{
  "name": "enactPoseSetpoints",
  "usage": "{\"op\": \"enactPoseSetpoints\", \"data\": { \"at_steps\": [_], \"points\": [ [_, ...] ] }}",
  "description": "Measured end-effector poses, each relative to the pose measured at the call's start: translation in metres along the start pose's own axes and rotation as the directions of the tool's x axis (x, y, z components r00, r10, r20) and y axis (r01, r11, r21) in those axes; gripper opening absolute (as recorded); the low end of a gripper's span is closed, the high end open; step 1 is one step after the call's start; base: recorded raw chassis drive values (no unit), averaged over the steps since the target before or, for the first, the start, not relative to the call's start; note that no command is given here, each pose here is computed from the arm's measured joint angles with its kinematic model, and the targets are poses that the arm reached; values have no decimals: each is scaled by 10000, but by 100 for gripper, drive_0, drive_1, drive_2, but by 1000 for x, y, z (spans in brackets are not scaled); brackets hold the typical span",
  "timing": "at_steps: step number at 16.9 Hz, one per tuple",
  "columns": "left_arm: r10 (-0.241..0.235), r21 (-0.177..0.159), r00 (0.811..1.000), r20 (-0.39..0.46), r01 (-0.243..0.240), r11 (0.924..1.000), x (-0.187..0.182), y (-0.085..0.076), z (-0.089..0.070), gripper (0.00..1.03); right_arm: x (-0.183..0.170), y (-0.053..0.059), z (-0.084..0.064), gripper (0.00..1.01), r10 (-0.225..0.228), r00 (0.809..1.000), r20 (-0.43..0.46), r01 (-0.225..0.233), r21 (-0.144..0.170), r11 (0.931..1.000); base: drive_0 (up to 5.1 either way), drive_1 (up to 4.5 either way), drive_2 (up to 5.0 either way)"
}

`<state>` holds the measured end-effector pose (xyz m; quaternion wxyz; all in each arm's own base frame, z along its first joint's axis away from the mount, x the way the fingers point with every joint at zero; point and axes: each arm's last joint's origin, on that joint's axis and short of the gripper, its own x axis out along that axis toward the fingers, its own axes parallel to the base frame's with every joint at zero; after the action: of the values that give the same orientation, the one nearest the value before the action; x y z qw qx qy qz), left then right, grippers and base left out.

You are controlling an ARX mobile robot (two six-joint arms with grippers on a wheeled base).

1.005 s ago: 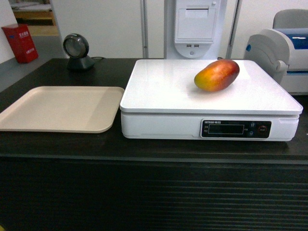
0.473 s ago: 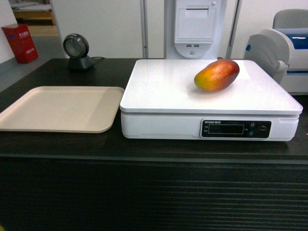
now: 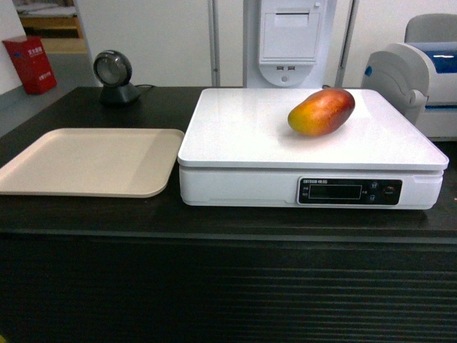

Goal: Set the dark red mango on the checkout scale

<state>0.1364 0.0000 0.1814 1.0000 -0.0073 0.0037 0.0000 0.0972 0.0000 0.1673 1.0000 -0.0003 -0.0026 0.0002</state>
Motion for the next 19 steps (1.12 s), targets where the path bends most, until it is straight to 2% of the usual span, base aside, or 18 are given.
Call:
{"op": "enactPoseSetpoints", "data": {
  "at_steps": [10,11,12,14,17,18,19],
  "points": [
    [-1,0,10000,53,1,10000,-11,0,-6,2,0,0,0,98,0,10000,0,0,0,10000,0,0,0],
    [-1,0,9994,347,1,10000,-13,0,-9,2,0,0,0,98,0,10000,0,0,0,10000,0,0,0],
    [3,0,10000,34,-3,10000,-14,0,-13,2,0,0,0,98,0,10000,0,0,0,10000,0,0,0],
    [0,0,9997,240,0,10000,-20,0,-11,2,0,0,0,98,0,10000,0,0,0,10000,0,0,0],
    [2,0,9999,103,-2,10000,-29,0,-13,2,0,0,0,98,0,10000,0,0,0,10000,0,0,0],
    [8,4,9996,-294,-8,10000,-34,0,-18,2,0,0,0,98,0,10000,0,0,0,10000,0,0,0],
    [7,0,10000,12,-7,10000,-39,0,-16,2,0,0,0,98,-4,10000,-4,4,0,10000,0,0,0]
  ]
}}
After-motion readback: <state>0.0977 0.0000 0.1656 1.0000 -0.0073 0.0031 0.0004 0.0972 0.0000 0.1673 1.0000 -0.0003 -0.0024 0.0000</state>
